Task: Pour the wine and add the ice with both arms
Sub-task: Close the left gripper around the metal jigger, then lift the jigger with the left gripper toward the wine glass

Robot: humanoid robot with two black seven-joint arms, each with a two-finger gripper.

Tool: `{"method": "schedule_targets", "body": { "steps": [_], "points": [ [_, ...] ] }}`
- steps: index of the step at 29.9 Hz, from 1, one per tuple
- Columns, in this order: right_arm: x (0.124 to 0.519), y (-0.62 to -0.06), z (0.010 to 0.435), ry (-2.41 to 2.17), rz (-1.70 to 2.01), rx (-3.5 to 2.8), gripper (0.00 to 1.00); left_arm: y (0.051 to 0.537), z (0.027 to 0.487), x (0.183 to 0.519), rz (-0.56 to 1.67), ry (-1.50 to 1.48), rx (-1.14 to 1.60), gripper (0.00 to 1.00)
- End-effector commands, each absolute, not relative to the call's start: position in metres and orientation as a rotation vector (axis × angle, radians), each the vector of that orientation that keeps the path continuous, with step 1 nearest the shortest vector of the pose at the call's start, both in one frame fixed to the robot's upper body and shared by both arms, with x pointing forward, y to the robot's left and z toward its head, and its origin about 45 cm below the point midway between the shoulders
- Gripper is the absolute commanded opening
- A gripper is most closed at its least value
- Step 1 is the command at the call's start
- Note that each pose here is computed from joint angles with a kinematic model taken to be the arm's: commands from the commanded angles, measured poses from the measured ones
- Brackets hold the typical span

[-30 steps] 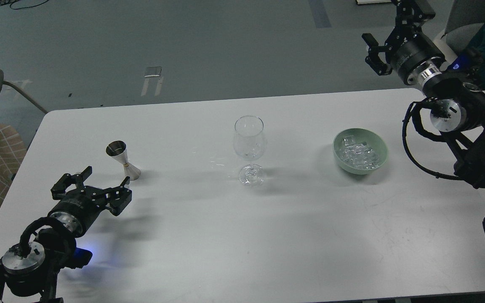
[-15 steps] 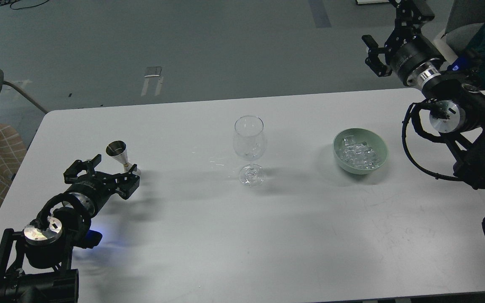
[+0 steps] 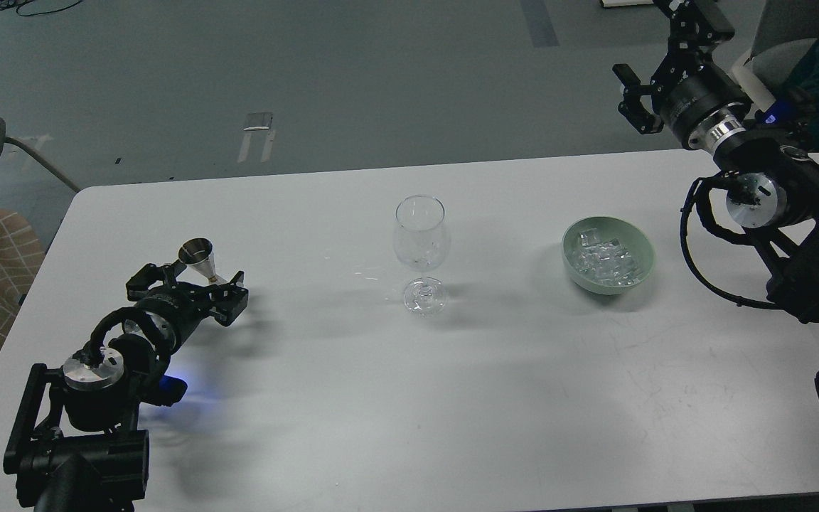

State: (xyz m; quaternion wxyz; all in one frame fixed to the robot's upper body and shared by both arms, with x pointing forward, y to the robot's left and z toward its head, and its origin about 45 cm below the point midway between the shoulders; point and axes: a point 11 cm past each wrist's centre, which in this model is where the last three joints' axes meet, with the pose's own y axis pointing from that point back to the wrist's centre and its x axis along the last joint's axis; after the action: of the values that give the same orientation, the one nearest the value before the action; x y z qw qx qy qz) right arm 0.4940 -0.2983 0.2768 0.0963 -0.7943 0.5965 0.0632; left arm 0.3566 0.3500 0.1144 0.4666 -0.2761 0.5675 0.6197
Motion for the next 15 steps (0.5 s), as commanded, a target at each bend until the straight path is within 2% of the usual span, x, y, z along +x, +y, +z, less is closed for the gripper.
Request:
{"method": "schedule_targets", "body": {
  "steps": [1,7,8,9,12,15],
  "points": [
    [0.4926,-0.2988,0.2727,1.772,0.198,-2.353,1.00,0.3496,0.1101,0.3601,1.542,1.393,-0.675,0.73],
    [0.4899,-0.3010,0.2663,1.782,0.211,-2.354,1.00,0.3522,0.1043,0.3619,1.574,1.394,-0.680,0.66],
    [0.4896,-0.3012,0.2656,1.783,0.213,-2.355,1.00,0.3526,0.1031,0.3622,1.579,1.395,-0.681,0.62],
    [0.4896,-0.3012,0.2656,1.783,0.213,-2.355,1.00,0.3526,0.1031,0.3622,1.579,1.395,-0.681,0.62],
    [0.4890,-0.3016,0.2640,1.786,0.217,-2.355,1.00,0.3558,0.1023,0.3648,1.606,1.382,-0.696,0.48],
    [0.4887,-0.3020,0.2634,1.788,0.215,-2.354,1.00,0.3571,0.1034,0.3655,1.608,1.373,-0.707,0.44]
  ]
}}
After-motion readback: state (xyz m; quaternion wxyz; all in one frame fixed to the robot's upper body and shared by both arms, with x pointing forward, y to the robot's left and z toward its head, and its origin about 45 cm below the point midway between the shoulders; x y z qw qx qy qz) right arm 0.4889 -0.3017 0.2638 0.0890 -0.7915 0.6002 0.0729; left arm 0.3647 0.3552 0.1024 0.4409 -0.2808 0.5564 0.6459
